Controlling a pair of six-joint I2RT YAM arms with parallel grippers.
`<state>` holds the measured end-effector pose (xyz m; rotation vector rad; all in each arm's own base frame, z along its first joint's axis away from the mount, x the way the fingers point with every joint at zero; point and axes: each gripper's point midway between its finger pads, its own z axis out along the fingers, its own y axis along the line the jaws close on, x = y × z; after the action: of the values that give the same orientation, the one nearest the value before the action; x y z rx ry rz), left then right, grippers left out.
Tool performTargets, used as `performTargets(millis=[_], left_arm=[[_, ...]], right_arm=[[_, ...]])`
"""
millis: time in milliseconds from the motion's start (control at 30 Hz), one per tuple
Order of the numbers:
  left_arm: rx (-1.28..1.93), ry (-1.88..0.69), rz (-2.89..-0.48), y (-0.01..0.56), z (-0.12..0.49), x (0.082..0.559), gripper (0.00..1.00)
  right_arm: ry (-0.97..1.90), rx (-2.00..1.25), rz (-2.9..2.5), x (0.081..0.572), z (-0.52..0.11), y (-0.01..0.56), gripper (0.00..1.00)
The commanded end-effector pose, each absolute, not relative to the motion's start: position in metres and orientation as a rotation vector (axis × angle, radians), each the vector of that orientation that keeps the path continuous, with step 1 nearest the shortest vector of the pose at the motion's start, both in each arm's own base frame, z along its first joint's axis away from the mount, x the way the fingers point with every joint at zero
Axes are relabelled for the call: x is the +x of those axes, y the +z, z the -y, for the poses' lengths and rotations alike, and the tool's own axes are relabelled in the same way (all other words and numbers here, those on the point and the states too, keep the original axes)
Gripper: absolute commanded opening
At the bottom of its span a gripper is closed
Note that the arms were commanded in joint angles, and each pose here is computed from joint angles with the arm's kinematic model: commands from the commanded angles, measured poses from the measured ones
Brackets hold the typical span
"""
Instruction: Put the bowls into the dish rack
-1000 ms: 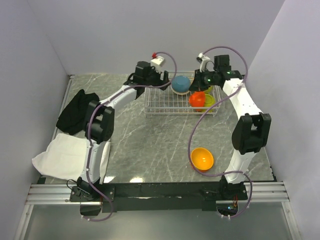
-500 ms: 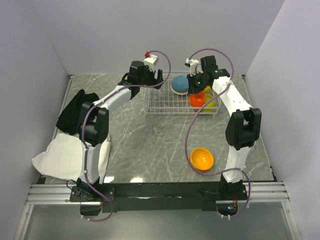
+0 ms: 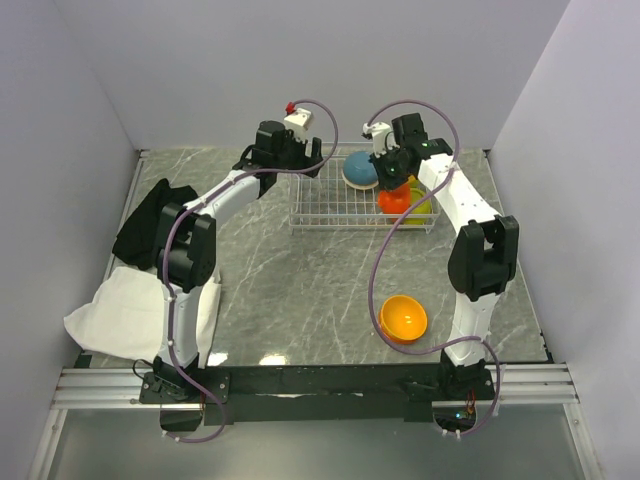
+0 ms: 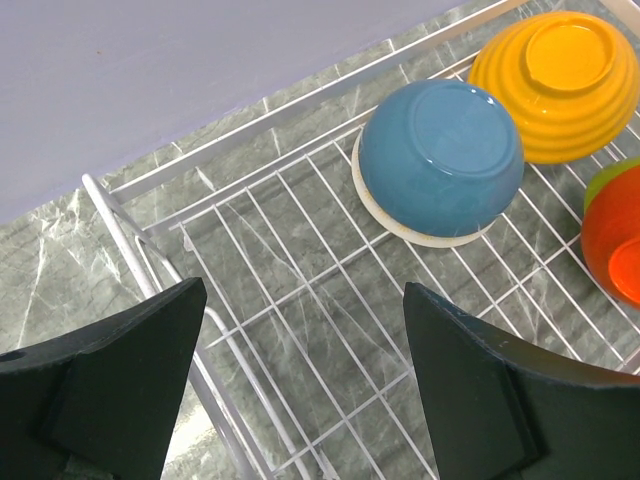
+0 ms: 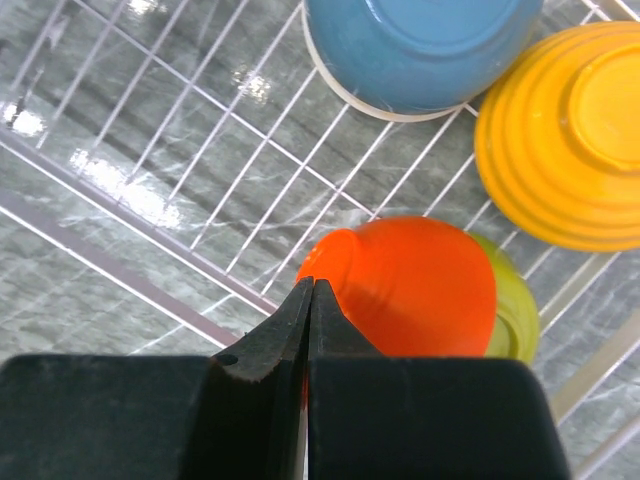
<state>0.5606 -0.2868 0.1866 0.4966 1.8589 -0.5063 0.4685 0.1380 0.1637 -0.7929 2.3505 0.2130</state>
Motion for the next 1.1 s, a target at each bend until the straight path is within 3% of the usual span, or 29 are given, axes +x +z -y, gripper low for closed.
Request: performTargets(millis=[0, 500, 1067], left_arm=[[0.484, -0.51, -1.765, 0.232, 0.287, 0.562, 0.87], [0.486, -0.538, -1.773, 0.23, 0.29, 0.556, 0.88], [0.489, -0.545, -1.776, 0.23, 0.29, 0.553, 0.88]], right_arm=[[0.136, -0.822, -2.342, 0.472, -0.134, 0.163, 0.0], [0.196, -0.907, -2.334, 0.458, -0.155, 0.157, 0.0], [-0.061, -0.91, -2.431, 0.458, -0.118, 0.139, 0.0]])
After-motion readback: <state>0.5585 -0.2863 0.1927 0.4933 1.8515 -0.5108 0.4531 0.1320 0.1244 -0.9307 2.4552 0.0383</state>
